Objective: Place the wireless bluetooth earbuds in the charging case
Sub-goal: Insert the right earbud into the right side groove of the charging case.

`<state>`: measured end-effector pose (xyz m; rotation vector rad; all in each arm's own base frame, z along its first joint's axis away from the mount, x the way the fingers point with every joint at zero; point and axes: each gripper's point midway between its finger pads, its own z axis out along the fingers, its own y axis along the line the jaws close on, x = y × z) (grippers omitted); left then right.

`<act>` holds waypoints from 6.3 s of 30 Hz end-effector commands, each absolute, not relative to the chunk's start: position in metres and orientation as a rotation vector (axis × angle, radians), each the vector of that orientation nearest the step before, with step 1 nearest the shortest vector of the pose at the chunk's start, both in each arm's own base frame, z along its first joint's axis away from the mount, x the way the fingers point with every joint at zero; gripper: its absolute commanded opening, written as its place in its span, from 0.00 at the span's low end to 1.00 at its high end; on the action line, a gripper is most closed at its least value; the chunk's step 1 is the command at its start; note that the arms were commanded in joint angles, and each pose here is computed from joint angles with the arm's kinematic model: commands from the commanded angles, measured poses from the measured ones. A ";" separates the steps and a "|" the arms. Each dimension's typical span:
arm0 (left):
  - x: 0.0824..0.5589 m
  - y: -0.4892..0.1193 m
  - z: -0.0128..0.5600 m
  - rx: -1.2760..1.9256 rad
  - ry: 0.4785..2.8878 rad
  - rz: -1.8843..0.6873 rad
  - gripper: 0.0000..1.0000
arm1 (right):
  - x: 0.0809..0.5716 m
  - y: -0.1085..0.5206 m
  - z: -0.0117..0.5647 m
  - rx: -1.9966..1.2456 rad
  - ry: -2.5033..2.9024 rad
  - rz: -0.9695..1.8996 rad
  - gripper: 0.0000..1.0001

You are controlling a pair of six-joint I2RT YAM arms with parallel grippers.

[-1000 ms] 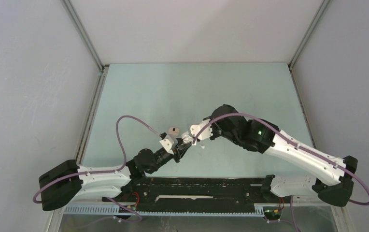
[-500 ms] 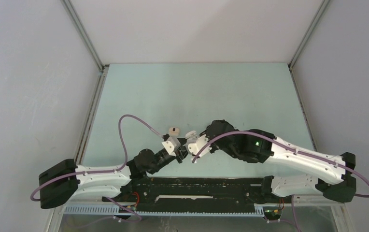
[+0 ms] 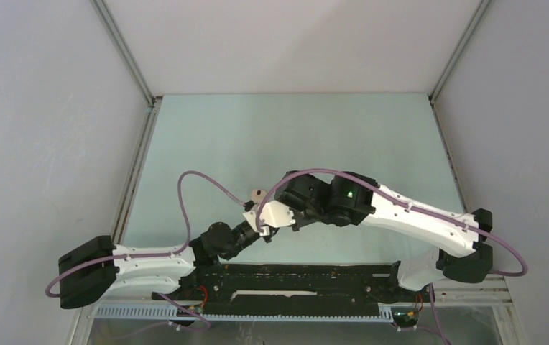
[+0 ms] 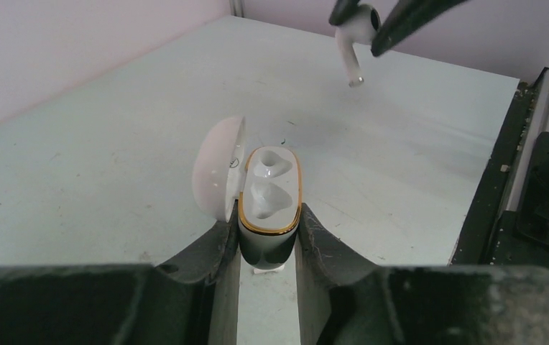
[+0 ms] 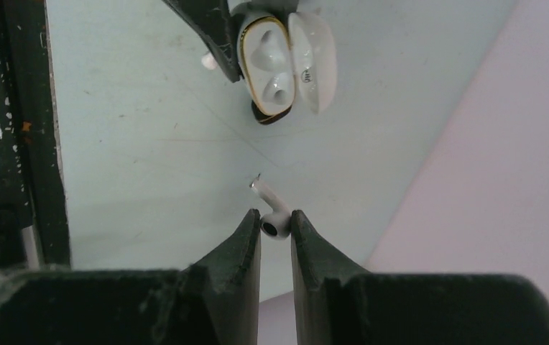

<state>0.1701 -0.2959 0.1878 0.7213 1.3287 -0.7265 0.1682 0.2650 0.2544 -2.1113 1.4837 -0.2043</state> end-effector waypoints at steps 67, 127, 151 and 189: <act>0.158 -0.308 0.238 0.638 1.216 -0.704 0.00 | 0.161 0.285 0.293 -1.871 0.380 -0.765 0.00; 0.136 -0.311 0.237 0.700 1.118 -0.812 0.00 | 0.089 0.270 0.328 -1.715 0.245 -0.182 0.00; 0.137 -0.312 0.236 0.698 1.114 -0.803 0.00 | 0.140 0.269 0.294 -1.834 0.319 -0.608 0.00; 0.135 -0.309 0.239 0.664 1.107 -0.839 0.00 | 0.151 0.282 0.263 -1.970 0.205 -0.752 0.00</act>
